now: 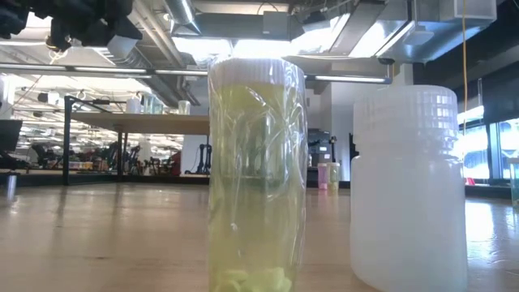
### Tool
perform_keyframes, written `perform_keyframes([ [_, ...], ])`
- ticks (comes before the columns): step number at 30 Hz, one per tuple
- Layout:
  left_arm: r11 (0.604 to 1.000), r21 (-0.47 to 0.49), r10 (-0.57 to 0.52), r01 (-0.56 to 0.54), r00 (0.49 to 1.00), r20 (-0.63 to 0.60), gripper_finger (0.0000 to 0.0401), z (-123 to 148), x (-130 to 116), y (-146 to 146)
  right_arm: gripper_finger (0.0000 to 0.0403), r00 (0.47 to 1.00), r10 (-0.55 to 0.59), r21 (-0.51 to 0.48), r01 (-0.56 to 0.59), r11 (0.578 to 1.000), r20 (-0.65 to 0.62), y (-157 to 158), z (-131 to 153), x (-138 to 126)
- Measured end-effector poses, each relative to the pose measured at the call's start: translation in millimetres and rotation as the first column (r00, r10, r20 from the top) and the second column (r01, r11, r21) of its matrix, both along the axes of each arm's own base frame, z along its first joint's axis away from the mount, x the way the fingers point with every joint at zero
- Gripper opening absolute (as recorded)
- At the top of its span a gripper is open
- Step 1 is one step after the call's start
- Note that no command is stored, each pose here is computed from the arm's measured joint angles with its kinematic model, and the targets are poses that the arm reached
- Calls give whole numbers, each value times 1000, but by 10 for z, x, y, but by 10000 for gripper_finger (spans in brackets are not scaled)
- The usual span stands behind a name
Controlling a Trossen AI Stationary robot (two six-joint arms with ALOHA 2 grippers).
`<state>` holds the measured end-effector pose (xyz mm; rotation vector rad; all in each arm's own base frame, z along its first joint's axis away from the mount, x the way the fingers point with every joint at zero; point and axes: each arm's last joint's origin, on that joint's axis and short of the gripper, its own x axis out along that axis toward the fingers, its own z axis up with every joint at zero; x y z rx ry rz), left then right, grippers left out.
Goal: Pick and place medicine bottles onto shelf by color
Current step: Put the top white pill bottle aligned with the other white pill bottle on the shelf
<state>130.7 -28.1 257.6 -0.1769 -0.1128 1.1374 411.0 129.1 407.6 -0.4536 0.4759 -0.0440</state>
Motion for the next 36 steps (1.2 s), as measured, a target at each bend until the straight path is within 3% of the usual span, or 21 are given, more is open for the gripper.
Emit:
perform_keyframes([
  [15,999,42,28,-24,996,-90,131,15,-12,43,186,1000,0,0,0,1000,0,0,0,0],
  [27,994,18,110,-109,993,-39,131,90,-106,189,186,1000,0,0,0,1000,0,0,0,0],
  [36,989,43,147,-144,985,-92,131,116,-147,245,186,1000,-3,2,3,1000,6,-10,5,6],
])
